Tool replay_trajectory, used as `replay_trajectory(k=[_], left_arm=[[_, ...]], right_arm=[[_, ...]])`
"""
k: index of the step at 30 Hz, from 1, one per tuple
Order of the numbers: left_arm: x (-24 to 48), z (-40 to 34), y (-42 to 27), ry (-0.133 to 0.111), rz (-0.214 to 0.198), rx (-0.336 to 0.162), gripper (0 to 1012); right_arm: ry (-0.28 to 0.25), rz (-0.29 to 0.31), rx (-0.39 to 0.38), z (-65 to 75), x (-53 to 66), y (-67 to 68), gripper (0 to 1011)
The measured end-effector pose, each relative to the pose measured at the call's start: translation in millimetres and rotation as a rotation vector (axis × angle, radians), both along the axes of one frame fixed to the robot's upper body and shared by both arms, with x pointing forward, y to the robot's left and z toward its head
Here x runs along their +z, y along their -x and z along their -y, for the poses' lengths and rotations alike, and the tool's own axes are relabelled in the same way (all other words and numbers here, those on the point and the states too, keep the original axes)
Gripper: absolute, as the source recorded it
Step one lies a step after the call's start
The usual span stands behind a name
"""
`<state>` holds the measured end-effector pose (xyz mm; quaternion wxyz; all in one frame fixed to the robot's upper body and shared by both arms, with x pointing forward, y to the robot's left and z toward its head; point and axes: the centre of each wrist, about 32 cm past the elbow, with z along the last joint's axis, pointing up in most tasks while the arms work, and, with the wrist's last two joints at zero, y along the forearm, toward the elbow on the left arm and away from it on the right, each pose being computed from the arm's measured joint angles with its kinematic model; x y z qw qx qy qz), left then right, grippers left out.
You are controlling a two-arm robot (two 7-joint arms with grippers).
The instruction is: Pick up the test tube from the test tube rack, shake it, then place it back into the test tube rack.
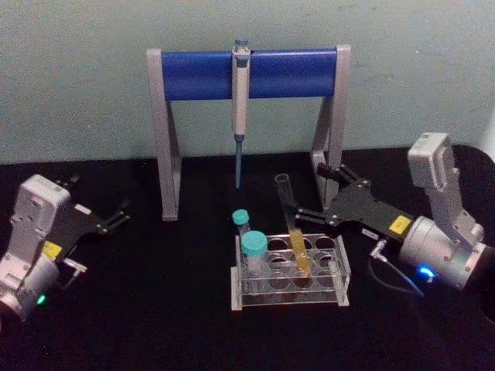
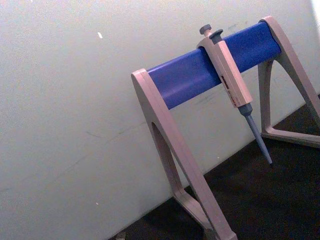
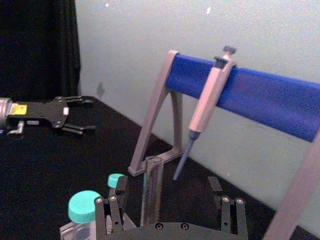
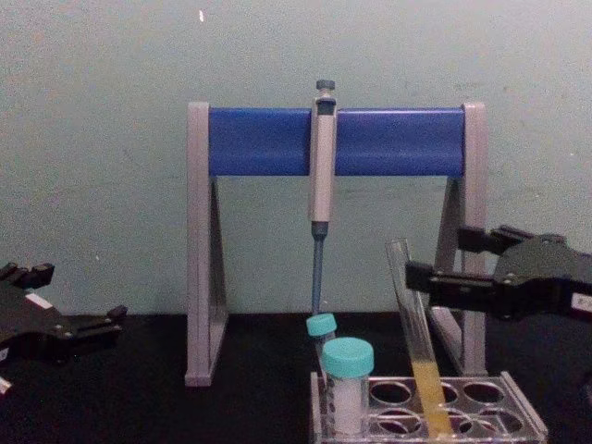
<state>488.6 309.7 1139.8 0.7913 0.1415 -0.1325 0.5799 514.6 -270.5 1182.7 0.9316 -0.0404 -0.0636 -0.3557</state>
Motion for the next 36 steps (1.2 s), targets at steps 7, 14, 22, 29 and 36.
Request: replay_trajectory(k=[7,14,22,29,36], left_arm=[[0.0,0.0,0.0,0.0,0.0,0.0,1001],[0.0,0.0,0.0,0.0,0.0,0.0,1001],[0.0,0.0,0.0,0.0,0.0,0.0,1001],[0.0,0.0,0.0,0.0,0.0,0.0,1001],[0.0,0.0,0.0,0.0,0.0,0.0,1001]], right_arm=[[0.018,-0.06,0.041,-6.4,0.8,-10.1,1000],[0.047,-0.095,0.054,-10.7,1.7,-17.7,1000],[0.079,-0.132,0.051,-14.0,0.5,-24.0,1000],[0.088,-0.149,0.046,-14.5,-1.7,-25.5,1000],[0.086,-0.154,0.044,-14.6,-2.3,-26.5,1000]])
